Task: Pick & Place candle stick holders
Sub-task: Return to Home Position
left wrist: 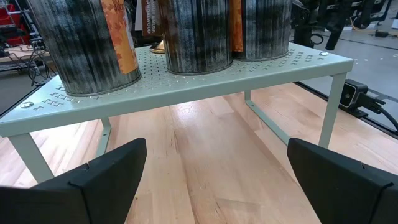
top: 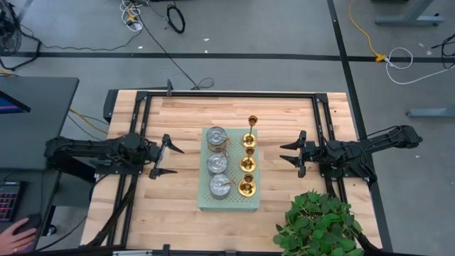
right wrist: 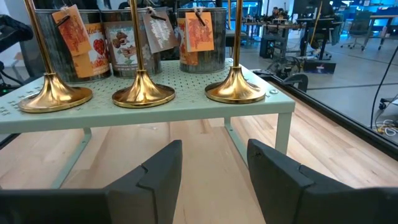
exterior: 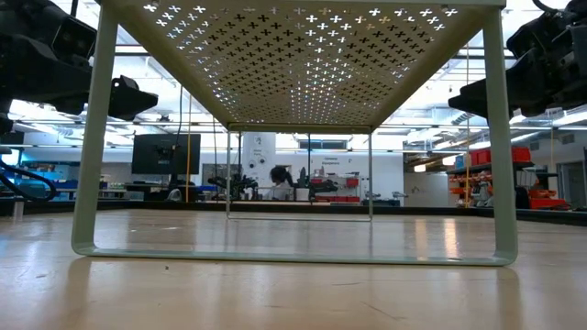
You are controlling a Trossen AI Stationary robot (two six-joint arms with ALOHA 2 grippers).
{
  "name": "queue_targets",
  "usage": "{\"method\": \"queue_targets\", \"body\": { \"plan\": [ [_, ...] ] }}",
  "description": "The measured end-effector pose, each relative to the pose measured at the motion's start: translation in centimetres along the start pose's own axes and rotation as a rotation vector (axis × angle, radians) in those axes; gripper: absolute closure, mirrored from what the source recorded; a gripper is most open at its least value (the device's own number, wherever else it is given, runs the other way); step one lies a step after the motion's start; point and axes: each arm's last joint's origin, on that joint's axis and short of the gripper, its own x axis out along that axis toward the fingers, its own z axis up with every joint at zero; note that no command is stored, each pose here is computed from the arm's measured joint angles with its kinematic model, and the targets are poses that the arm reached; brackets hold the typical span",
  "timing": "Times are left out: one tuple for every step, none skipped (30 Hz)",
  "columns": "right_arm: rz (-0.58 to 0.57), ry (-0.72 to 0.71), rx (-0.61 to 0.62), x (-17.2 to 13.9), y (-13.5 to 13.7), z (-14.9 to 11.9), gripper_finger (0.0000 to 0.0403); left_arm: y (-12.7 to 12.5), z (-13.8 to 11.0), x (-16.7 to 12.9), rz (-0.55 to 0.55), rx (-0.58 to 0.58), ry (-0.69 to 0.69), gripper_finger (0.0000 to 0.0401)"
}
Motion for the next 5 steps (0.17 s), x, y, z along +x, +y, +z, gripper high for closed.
{"method": "queue_targets", "body": {
  "plan": [
    [0.0,0.0,0.0,0.0,0.0,0.0,0.0218,0.0,0.0,0.0,0.0,0.0,0.0,0.0002],
    [0.0,0.0,0.0,0.0,0.0,0.0,0.0218,0.0,0.0,0.0,0.0,0.0,0.0,0.0002],
    [0.0,0.0,0.0,0.0,0.0,0.0,0.0218,0.0,0.0,0.0,0.0,0.0,0.0,0.0002],
    [0.0,0.0,0.0,0.0,0.0,0.0,0.0218,0.0,0.0,0.0,0.0,0.0,0.0,0.0002],
    [0.0,0.0,0.0,0.0,0.0,0.0,0.0218,0.0,0.0,0.0,0.0,0.0,0.0,0.0002]
  ]
}}
